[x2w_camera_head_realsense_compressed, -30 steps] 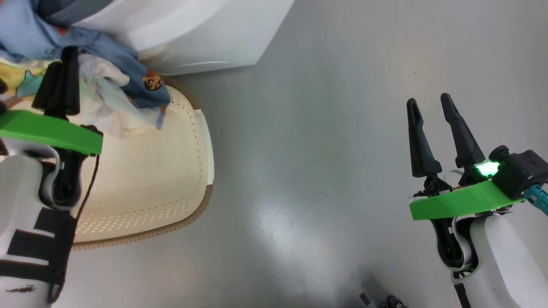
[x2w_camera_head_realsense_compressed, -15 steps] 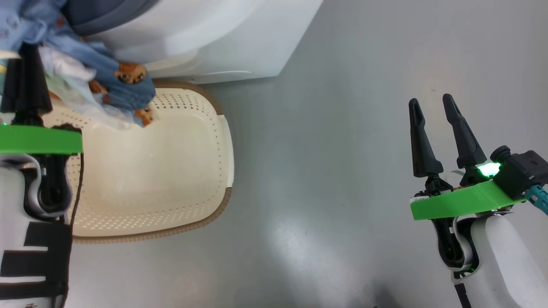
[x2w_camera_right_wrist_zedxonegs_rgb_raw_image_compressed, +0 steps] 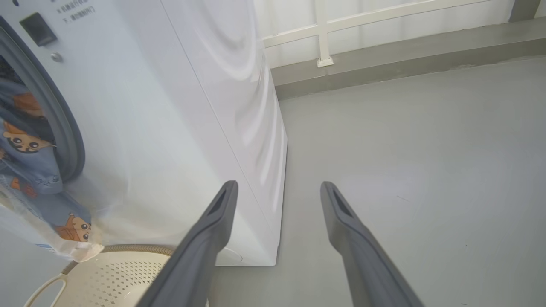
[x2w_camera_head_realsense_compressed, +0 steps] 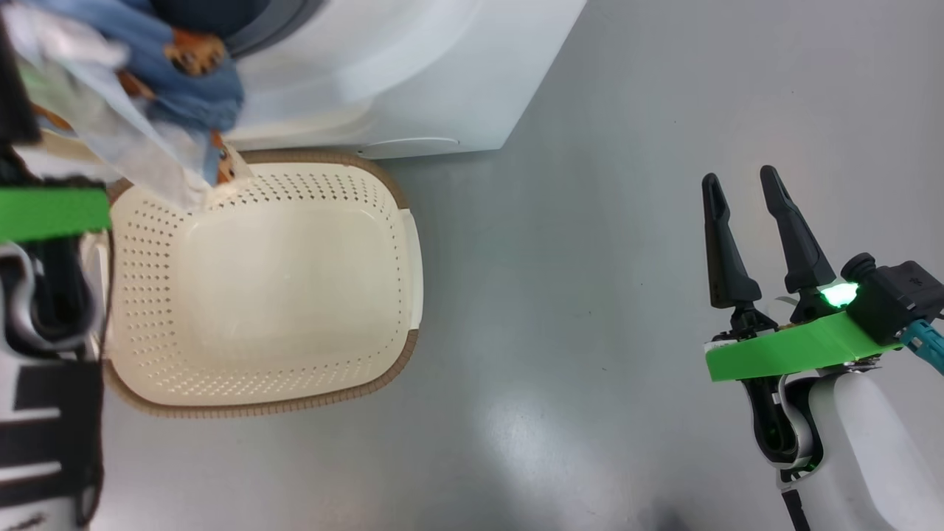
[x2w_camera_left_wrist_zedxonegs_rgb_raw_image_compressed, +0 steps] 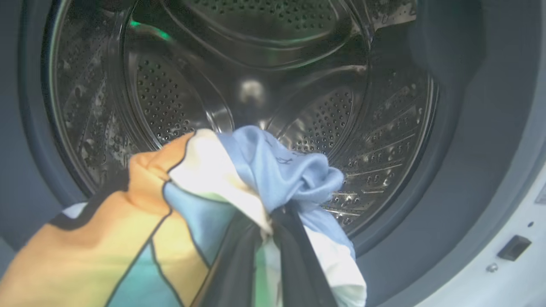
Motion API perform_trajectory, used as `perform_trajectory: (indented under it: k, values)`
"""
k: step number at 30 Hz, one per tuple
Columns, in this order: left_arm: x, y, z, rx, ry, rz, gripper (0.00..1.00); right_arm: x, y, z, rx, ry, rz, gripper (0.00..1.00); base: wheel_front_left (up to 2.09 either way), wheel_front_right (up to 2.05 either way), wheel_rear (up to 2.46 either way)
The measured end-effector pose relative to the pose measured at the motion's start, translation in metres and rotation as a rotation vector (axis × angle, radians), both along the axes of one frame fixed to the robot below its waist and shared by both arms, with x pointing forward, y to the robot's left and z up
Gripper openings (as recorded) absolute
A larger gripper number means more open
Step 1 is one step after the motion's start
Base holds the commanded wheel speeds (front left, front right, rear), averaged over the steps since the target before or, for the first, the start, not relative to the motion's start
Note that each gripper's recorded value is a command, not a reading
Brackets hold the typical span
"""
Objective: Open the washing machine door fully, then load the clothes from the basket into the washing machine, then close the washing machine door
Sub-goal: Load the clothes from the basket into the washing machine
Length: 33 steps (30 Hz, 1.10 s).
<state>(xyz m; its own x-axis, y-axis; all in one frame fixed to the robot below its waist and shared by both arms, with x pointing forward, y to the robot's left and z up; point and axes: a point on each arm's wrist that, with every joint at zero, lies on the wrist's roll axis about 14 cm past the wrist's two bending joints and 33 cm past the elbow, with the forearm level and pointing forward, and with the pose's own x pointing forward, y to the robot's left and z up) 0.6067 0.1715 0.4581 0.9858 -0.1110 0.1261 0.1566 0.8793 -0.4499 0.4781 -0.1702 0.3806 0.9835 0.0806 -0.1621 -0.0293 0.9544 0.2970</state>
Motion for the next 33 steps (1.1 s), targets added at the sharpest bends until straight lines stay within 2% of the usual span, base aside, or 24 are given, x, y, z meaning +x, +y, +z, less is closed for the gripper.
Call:
perform_trajectory:
  k: [3, 15, 24, 33]
  values:
    - [0.012, -0.003, 0.028, 0.005, -0.076, -0.005, 0.0, -0.001, 0.0, 0.002, -0.001, -0.003, -0.001, 1.0, 0.0, 0.0, 0.0]
    - [0.048, -0.018, 0.086, 0.054, -0.233, -0.037, 0.0, -0.006, -0.01, 0.004, -0.012, 0.001, -0.025, 1.0, 0.0, 0.0, 0.0]
    - [0.059, -0.024, 0.033, 0.101, -0.074, -0.056, 0.0, -0.012, -0.013, 0.006, -0.012, 0.007, -0.037, 1.0, 0.0, 0.0, 0.0]
    - [0.076, -0.033, 0.013, 0.139, -0.007, -0.075, 0.0, -0.016, -0.019, 0.004, -0.023, 0.017, -0.05, 1.0, 0.0, 0.0, 0.0]
